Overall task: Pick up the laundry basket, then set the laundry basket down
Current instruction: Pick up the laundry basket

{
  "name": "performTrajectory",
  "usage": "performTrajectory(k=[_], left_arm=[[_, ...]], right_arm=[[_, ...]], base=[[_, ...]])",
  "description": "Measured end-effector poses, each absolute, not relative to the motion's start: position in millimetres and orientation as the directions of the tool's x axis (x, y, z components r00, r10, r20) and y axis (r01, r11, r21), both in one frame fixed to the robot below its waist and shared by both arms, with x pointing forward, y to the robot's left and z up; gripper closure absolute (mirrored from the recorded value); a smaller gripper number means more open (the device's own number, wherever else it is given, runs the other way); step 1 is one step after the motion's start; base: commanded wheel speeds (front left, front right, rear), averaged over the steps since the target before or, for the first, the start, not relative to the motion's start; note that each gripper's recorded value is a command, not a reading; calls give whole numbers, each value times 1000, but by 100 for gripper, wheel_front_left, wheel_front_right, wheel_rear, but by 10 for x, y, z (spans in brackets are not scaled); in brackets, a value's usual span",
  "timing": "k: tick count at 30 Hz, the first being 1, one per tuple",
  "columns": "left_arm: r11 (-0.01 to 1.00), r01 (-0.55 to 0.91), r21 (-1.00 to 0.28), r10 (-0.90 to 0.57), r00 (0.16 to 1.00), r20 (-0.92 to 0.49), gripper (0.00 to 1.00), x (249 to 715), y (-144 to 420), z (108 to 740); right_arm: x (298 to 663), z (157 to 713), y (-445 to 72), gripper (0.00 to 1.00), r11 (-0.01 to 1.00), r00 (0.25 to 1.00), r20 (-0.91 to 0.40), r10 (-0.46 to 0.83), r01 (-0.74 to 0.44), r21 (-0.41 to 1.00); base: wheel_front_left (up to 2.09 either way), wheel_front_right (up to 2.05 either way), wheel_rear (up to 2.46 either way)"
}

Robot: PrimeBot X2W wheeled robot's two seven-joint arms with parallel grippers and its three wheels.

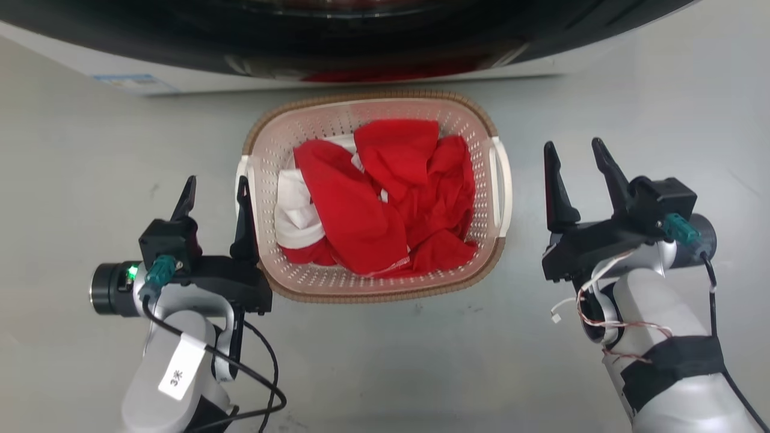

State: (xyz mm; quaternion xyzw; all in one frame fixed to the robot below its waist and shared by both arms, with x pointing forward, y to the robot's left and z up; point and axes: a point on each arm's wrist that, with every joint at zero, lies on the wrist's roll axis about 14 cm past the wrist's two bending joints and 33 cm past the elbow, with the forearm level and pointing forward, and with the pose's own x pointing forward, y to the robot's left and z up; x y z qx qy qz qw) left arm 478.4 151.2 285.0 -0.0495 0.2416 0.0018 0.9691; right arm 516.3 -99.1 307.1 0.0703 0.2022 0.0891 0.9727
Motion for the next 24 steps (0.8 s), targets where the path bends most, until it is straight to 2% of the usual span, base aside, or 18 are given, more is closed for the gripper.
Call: performTrajectory(k=[12,24], left_arm=[[994,-59,-87,-5,798,-602,0,4830,1548,2100],[995,-80,-59,13,692,-722,0,4572,1624,1506]], right_arm=[[5379,2449,-774,0,960,856,-445,265,-191,203],[5176,1822,-642,0,951,780,-546,304,-215,222]], base=[[0,0,0],[0,0,0]])
